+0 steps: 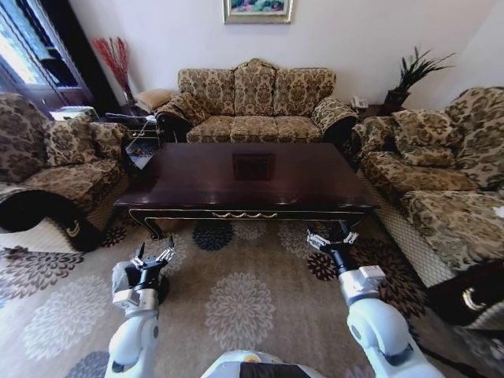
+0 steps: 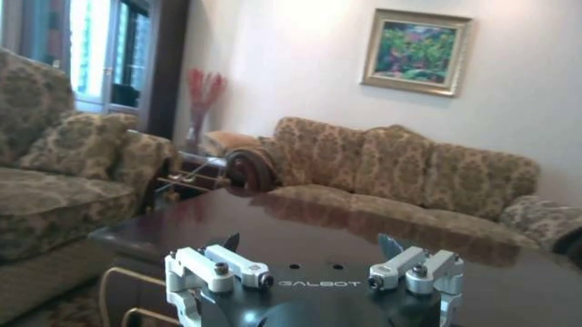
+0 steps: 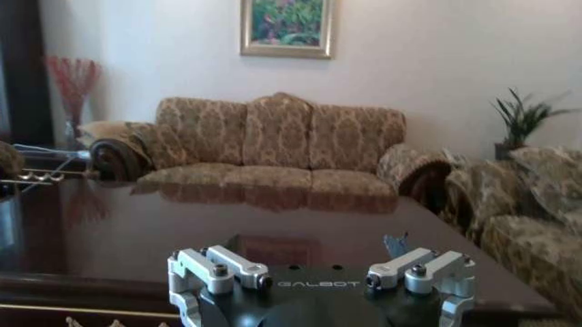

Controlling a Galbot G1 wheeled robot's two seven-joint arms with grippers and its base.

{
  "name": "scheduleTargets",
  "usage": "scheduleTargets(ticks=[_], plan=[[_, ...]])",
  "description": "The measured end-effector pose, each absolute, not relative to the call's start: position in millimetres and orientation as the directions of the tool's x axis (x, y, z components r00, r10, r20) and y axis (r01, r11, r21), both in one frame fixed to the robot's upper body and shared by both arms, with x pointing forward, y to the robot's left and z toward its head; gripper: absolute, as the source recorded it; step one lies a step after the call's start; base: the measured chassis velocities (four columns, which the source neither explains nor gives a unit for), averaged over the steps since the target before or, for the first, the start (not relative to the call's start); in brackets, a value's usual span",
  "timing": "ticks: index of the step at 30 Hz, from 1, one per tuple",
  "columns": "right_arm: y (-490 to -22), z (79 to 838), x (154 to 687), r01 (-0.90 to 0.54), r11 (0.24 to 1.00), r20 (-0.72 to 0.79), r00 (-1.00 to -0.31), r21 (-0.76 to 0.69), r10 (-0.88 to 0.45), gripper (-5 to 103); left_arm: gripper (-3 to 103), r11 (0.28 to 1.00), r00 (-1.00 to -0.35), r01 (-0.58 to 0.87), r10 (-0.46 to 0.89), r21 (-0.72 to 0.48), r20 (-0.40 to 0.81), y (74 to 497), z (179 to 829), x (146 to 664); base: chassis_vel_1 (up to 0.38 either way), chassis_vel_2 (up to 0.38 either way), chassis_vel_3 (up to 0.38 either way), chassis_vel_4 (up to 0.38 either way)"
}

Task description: Move to the front of the table and place the trash on the table into the trash bin.

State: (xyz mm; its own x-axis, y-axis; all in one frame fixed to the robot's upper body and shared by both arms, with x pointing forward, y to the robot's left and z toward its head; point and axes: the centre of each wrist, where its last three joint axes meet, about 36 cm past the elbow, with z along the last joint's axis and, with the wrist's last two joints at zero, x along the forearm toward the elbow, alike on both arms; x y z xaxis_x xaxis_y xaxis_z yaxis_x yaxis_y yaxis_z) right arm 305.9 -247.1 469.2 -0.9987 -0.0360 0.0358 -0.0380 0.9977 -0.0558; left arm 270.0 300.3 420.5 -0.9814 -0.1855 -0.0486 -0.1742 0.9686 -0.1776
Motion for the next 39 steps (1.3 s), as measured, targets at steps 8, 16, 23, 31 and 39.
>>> scheduleTargets(ticks=[8, 16, 23, 31, 39], plan=[[-255, 467, 301, -0.008, 0.999, 0.018, -1.0, -0.039, -0.007, 100, 100, 0.981, -0.988, -0.128, -0.138, -0.146, -0.062, 299, 428, 271, 0.061, 0.042, -0.029, -0.034], [-261, 460, 293, 0.023, 1.0, 0.008, -1.0, 0.003, 0.023, 100, 100, 0.986, -0.993, -0.081, -0.092, -0.147, -0.072, 296, 441, 271, 0.0, 0.0, 0.0, 0.0], [-260, 460, 291, 0.024, 1.0, 0.001, -1.0, 0.0, 0.024, 100, 100, 0.987, -0.994, -0.091, -0.099, -0.133, -0.056, 294, 444, 272, 0.0, 0.0, 0.0, 0.0], [-260, 460, 291, 0.023, 1.0, 0.0, -1.0, 0.0, 0.023, 100, 100, 0.987, -0.993, -0.092, -0.1, -0.133, -0.055, 294, 444, 272, 0.0, 0.0, 0.0, 0.0], [-260, 461, 291, 0.022, 1.0, -0.001, -1.0, -0.001, 0.022, 100, 100, 0.987, -0.993, -0.093, -0.101, -0.133, -0.055, 294, 444, 272, 0.0, 0.0, 0.0, 0.0]])
